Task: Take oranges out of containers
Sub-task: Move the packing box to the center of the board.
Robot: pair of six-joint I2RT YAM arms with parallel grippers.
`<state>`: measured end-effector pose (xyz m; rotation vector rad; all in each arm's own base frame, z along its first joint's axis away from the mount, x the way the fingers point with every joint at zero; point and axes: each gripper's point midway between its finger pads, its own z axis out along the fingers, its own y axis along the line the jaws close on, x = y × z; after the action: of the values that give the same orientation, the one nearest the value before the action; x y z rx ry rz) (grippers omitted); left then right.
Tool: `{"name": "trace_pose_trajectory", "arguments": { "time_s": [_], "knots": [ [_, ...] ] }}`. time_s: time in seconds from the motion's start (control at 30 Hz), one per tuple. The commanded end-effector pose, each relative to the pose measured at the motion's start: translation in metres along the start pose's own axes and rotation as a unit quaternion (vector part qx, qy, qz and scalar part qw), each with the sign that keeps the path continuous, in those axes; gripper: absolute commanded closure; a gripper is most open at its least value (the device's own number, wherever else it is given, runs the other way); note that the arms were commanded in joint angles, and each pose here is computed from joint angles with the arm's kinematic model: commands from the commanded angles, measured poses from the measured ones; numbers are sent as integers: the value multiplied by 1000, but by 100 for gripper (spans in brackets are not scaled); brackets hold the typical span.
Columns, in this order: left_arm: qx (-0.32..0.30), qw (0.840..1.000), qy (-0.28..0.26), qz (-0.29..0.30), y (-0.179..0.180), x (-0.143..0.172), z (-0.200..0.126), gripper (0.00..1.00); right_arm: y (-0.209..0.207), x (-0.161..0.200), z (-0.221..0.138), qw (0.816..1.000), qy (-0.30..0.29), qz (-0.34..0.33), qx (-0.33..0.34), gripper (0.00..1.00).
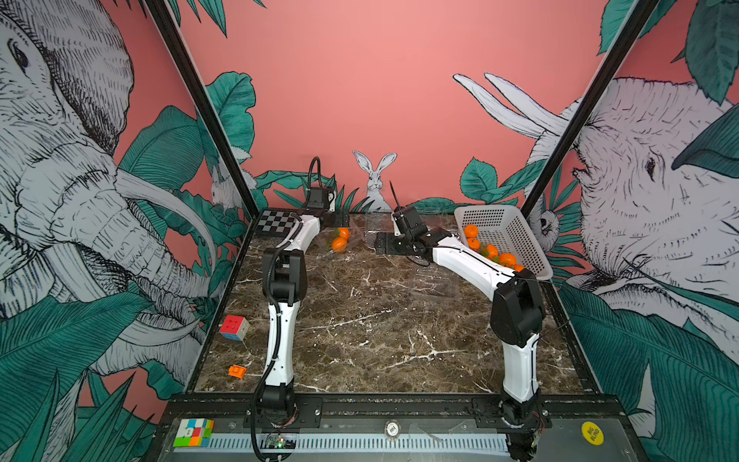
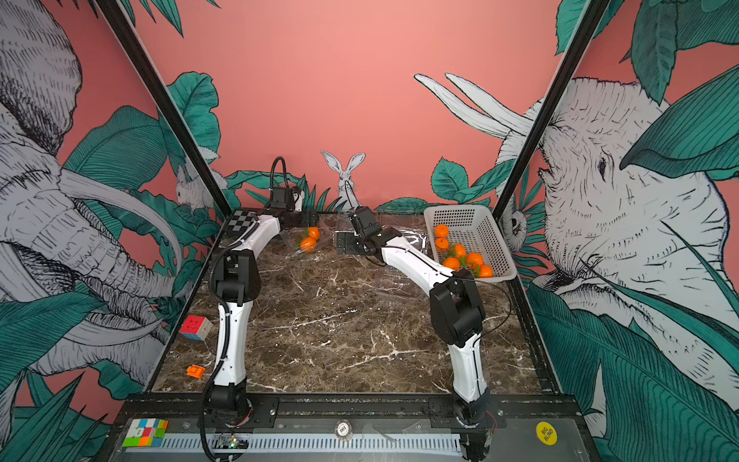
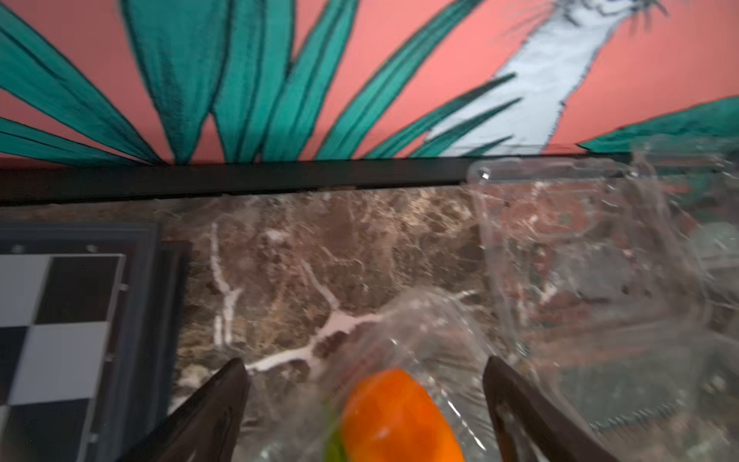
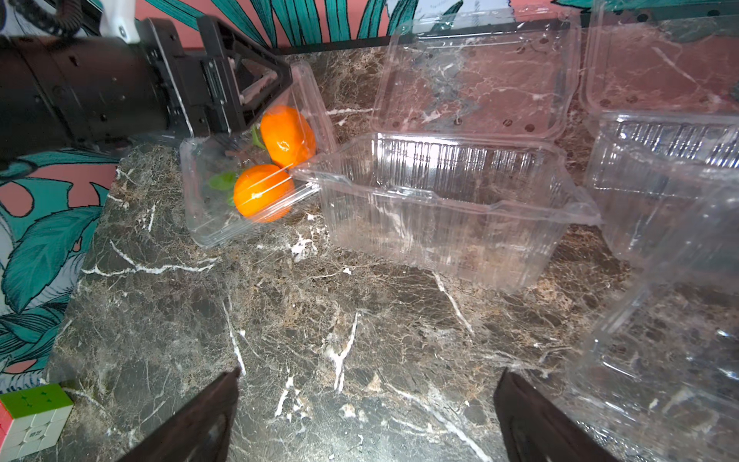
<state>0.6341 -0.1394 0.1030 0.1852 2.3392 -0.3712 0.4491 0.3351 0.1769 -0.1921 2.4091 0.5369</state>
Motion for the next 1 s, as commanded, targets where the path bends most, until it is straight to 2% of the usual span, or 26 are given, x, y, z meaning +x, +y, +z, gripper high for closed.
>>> {"name": "trace_pose_trajectory", "arguments": {
  "time_s": [0.0,0.3,0.4,0.57,0.67,0.77,0.83,0.97],
  "knots": [
    [59,998,-19,12,-31,-13,-34,6,5,-5,-2,1000,-7,-3,-6,1],
    [96,995,-8,1,-59,21,-69,8,6,-5,-11,1000,-17,9,-13,1],
    [105,994,-1,-37,-68,46,-85,8,4,0,-11,1000,-14,13,-12,1],
    [104,992,11,-69,-95,101,-110,9,3,11,-13,999,-6,27,-21,1],
    [71,989,33,-124,-89,126,-127,9,4,18,-19,999,-5,25,-22,1],
    [83,981,46,-167,-93,148,-142,9,1,30,-22,999,4,29,-20,1],
    [91,979,46,-178,-96,156,-157,9,-3,41,-21,999,15,32,-15,1],
    [48,982,30,-182,-80,162,-188,6,-2,63,-18,999,30,36,-18,1]
  ]
}}
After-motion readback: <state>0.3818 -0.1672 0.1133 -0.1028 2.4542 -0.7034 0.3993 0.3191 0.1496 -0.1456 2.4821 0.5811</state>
